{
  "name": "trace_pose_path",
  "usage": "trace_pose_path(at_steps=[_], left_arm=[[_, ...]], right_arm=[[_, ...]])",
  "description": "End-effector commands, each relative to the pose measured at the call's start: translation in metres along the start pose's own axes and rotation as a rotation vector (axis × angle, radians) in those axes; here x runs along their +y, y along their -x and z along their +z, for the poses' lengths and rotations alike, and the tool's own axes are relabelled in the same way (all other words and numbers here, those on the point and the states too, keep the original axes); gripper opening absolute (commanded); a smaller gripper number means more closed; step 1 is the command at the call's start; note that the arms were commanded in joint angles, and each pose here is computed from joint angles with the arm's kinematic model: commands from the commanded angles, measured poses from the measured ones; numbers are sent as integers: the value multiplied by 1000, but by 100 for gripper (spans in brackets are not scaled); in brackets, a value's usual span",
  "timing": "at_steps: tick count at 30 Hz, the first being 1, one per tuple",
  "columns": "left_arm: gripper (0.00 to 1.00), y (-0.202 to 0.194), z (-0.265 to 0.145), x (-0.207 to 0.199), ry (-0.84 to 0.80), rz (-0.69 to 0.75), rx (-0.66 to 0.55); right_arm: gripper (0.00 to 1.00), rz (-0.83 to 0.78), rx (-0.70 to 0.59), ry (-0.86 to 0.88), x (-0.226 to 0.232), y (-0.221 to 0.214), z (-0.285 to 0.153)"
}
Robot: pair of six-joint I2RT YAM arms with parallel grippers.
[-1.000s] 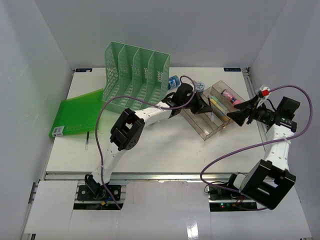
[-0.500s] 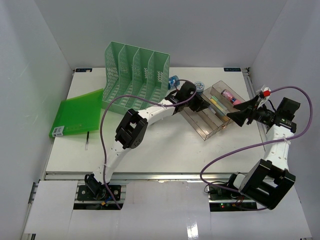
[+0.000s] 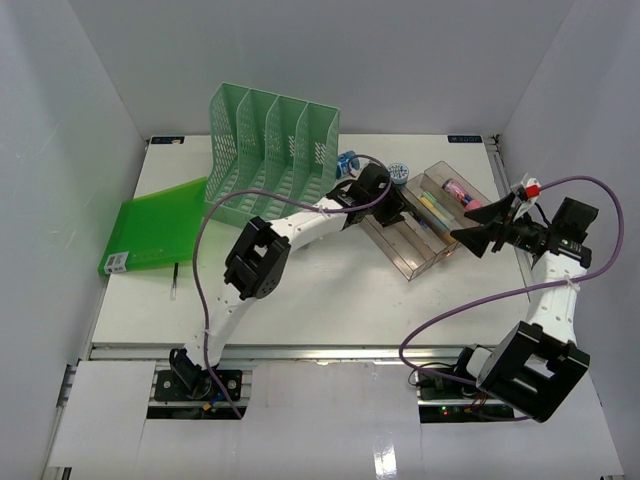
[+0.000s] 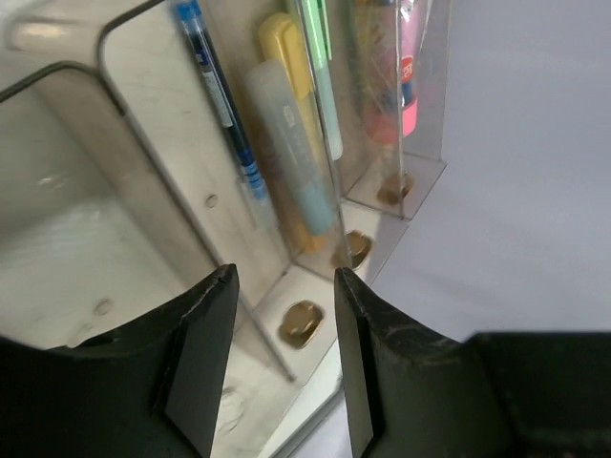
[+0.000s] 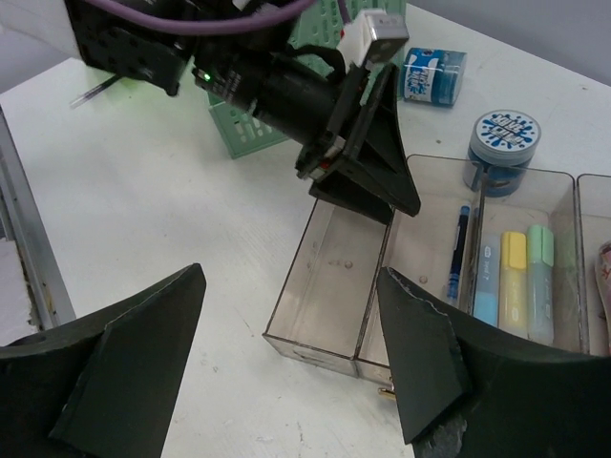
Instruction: Organize the desk
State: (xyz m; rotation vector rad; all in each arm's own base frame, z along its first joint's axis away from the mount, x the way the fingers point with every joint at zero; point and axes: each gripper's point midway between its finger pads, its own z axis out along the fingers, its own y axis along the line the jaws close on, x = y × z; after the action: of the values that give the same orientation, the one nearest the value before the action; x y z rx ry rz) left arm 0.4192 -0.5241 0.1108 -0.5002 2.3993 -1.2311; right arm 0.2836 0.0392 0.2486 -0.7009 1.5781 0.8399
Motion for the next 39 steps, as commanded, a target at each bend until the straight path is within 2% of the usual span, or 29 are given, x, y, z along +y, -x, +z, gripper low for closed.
trace_pose_path(at_steps=[1, 3, 5, 7, 9, 11, 12, 14, 16, 18, 21, 24, 28, 30, 36, 38, 39], left_arm=[[57, 36, -114, -77, -132, 313, -192], [60, 43, -148, -71, -128, 443, -258], [65, 43, -198, -46, -105, 580, -306], [70, 51, -232, -26, -74, 628, -358], [78, 56, -287, 6, -20, 713, -424], [84, 61, -324, 25, 29, 766, -487], [87, 66, -350, 33, 59, 788, -535], [89, 71, -396, 49, 110, 799, -616], [90, 74, -433, 63, 145, 770, -687], [91, 72, -459, 76, 164, 734, -728], [95, 63, -490, 99, 165, 667, -762], [98, 54, -510, 119, 167, 600, -768], [98, 47, -539, 130, 127, 503, -807], [98, 44, -550, 136, 119, 471, -820], [98, 41, -578, 147, 80, 389, -876], [98, 42, -582, 149, 92, 379, -889], [98, 43, -585, 149, 98, 374, -894]], right_arm=[[80, -70, -3, 114, 31, 7, 15], [81, -102, 43, 172, 45, 2, 30], [81, -131, 96, 219, 57, -5, 44], [81, -172, 134, 329, 83, -13, 64], [83, -234, 194, 465, 118, -29, 86], [90, -419, 204, 607, 141, -46, 98], [95, -440, 255, 693, 161, -62, 99], [98, -593, 331, 839, 187, -86, 109], [97, -700, 398, 929, 202, -102, 125], [96, -870, 404, 1050, 226, -104, 145], [92, -944, 460, 1176, 244, -126, 173], [90, -1058, 415, 1258, 264, -128, 215], [90, -1118, 336, 1272, 296, -119, 277], [92, -1096, 338, 1269, 313, -130, 300], [98, -990, 260, 1053, 359, -110, 377], [94, -923, 250, 989, 369, -110, 395], [87, -863, 264, 943, 371, -114, 404]])
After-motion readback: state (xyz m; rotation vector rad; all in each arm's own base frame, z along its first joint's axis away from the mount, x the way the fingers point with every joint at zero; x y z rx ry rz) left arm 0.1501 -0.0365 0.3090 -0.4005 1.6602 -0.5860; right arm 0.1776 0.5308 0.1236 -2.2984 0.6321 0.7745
